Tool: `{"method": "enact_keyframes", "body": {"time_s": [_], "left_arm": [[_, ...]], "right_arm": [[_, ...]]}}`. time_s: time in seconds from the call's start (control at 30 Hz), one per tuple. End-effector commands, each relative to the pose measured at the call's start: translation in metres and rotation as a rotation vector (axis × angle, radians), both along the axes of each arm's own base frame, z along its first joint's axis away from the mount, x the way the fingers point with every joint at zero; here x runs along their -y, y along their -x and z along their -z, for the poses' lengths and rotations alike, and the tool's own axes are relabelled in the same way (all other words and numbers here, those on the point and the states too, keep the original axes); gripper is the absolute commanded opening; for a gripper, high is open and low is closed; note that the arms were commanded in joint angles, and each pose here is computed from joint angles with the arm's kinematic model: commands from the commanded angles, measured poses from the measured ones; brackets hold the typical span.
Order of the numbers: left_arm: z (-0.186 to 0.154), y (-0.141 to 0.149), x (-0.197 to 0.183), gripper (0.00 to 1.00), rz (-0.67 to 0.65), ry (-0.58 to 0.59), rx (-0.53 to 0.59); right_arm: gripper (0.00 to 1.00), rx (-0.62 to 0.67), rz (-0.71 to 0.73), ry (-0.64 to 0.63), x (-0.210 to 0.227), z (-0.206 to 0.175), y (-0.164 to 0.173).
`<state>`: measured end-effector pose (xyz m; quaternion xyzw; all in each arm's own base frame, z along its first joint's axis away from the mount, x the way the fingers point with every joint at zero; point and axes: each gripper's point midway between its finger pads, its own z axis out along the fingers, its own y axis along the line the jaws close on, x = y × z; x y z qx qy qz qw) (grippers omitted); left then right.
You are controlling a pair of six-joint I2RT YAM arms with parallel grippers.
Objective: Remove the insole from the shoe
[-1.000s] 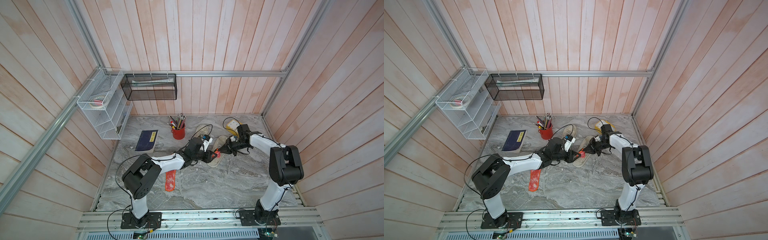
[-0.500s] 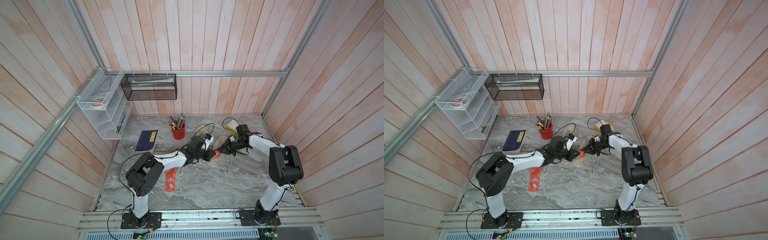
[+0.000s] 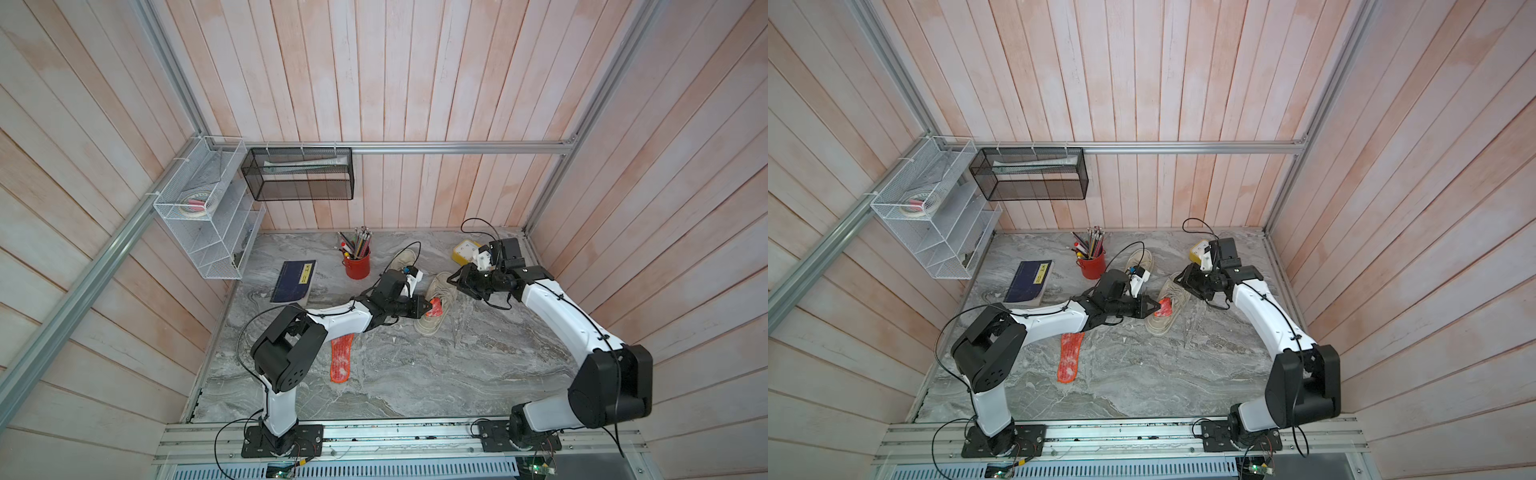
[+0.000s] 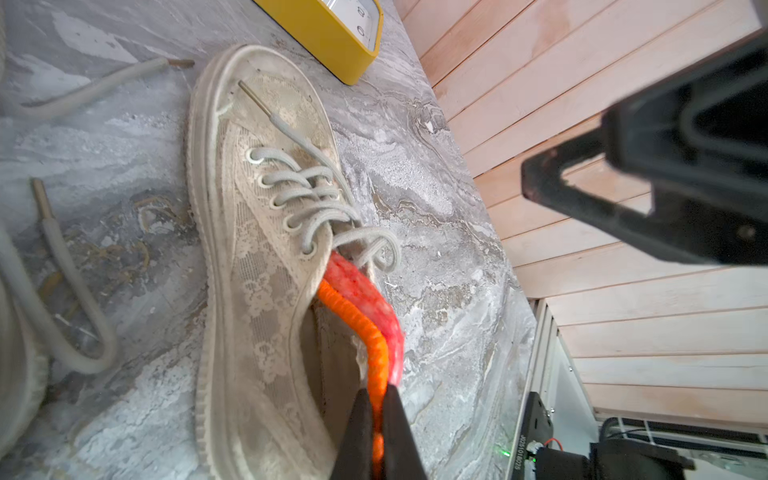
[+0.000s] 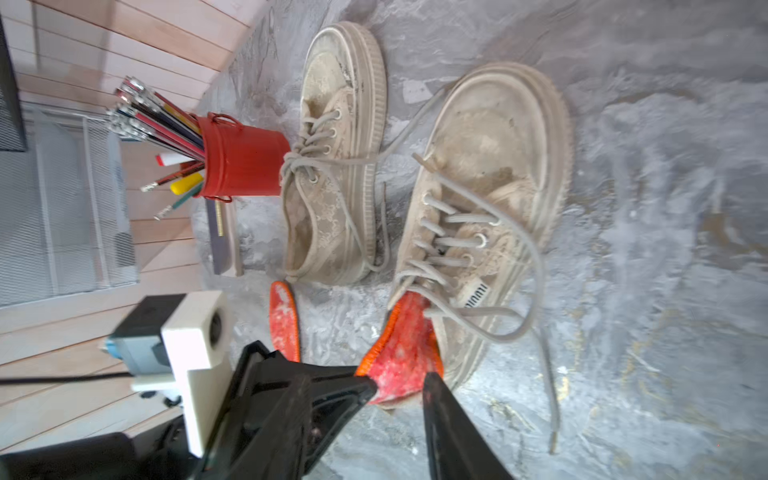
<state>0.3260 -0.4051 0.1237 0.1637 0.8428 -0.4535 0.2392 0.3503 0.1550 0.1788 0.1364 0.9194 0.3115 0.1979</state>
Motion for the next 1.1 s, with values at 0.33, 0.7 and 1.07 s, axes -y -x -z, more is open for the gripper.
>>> {"method": "enact_keyframes", "body": {"time_s": [0.33,0.7,1.07], "left_arm": [[-0.020,-0.002,-0.007,0.00,-0.051,0.099,-0.052],[-0.045,0.000,-0.006,0.00,-0.056,0.198,-0.092],[-0.105,0.012,-0.025,0.00,-0.210,0.508,-0.370]], "right_arm": [[0.43,-0.095,-0.063,0.190,-0.013,0.079,-0.005],[0.12,-0.132,-0.021,0.276,-0.007,0.099,-0.016],[0.00,-0.053,0.038,0.368,0.001,0.094,-0.063]]}}
